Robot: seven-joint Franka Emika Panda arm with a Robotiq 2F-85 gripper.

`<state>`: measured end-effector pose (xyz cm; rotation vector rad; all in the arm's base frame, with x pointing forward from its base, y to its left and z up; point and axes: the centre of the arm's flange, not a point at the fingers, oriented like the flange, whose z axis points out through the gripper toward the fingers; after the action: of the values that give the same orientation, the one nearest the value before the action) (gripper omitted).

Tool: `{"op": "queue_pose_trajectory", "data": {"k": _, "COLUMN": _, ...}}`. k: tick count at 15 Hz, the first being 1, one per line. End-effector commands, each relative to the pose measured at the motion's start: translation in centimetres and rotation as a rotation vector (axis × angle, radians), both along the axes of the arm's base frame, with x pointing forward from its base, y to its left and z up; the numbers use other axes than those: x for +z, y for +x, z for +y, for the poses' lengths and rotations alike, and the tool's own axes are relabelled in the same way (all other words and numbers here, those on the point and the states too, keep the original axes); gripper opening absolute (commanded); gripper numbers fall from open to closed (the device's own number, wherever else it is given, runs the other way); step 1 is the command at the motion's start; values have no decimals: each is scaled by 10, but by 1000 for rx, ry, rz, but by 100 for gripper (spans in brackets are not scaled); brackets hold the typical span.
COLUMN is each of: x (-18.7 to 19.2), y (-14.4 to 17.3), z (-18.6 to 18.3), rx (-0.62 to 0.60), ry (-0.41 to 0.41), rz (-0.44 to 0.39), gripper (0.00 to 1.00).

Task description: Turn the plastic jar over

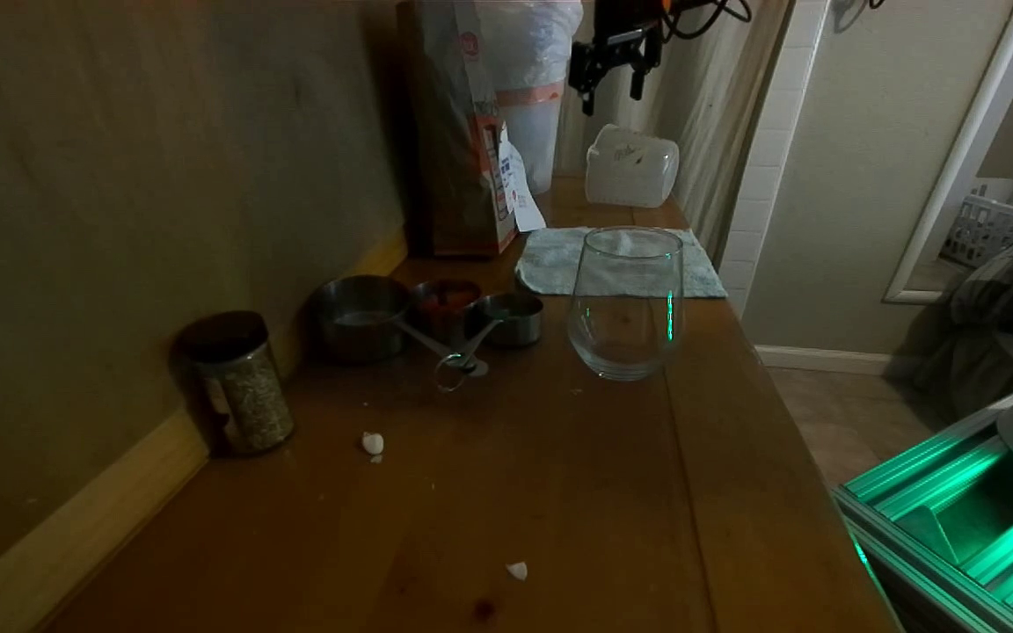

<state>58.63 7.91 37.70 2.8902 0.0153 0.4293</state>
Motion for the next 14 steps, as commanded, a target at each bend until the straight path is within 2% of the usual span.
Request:
{"op": "queue_pose_trajectory", "data": {"k": 1, "x": -7, "y": 15, "z": 6, "rx": -83, "ry": 25, "rz": 1, "gripper": 100}}
{"op": "queue_pose_trajectory", "data": {"k": 6, "x": -11, "y": 20, "z": 7, "rx": -132, "ry": 41, "rz": 14, "gripper": 100}}
{"op": "queue_pose_trajectory", "data": {"k": 14, "x": -7, "y": 18, "z": -15, "rx": -237, "ry": 116, "rz": 42, "gripper": 100}}
